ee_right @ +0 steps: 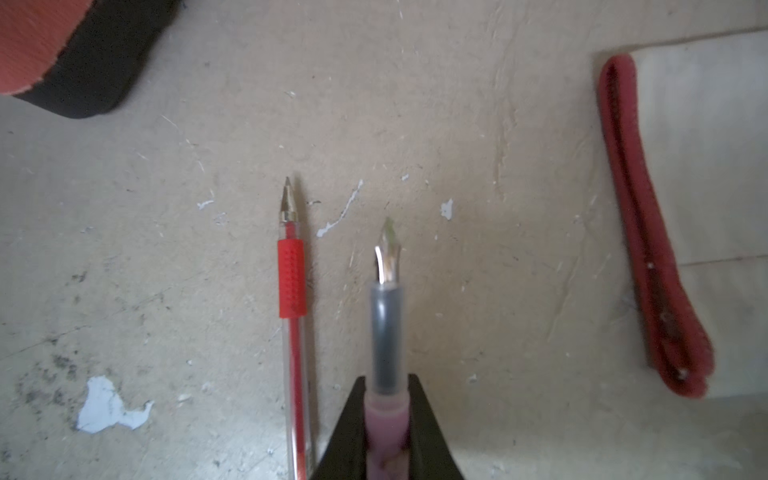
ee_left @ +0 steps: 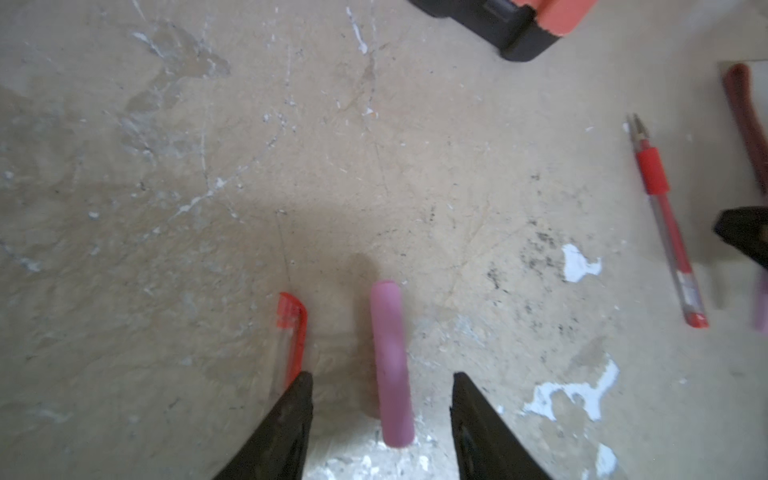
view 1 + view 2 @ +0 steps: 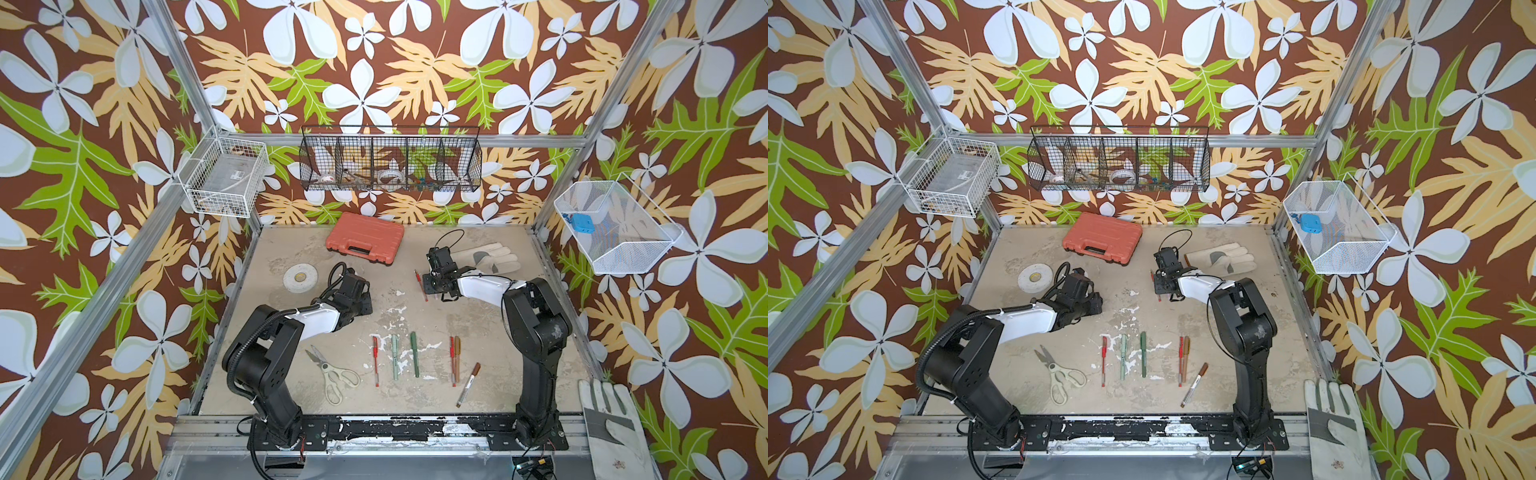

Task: Open the pen caps
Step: 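Lower the uncapped pink pen and the cap apart toward the table with both grippers, then open both grippers to drop the pink pen and its cap on the table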

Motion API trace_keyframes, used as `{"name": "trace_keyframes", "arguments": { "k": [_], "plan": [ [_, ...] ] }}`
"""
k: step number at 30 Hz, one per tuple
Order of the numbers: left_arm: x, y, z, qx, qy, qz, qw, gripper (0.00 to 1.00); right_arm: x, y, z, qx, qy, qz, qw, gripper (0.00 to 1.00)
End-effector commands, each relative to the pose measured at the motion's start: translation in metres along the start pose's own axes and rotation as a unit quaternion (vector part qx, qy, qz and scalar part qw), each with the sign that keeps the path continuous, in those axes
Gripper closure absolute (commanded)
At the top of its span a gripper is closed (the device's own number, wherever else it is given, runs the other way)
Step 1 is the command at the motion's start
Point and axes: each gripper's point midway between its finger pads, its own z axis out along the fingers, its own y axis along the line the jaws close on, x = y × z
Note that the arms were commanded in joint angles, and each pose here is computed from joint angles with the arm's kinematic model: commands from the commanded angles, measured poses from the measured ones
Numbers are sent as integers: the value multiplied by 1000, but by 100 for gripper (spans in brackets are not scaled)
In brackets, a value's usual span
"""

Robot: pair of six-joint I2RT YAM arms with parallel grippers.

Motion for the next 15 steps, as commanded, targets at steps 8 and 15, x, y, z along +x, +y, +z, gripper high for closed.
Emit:
{"name": "trace_keyframes", "arguments": {
  "k": [8,15],
  "plan": [
    [-19,-49,-45,143,-63,-19,987,42,3,-7,0,0,10,-12,1000,71],
    [-26,-63,-76,206,-106,-25,972,39,-22,-3,-55,-30,-41,4,999,65]
  ]
}}
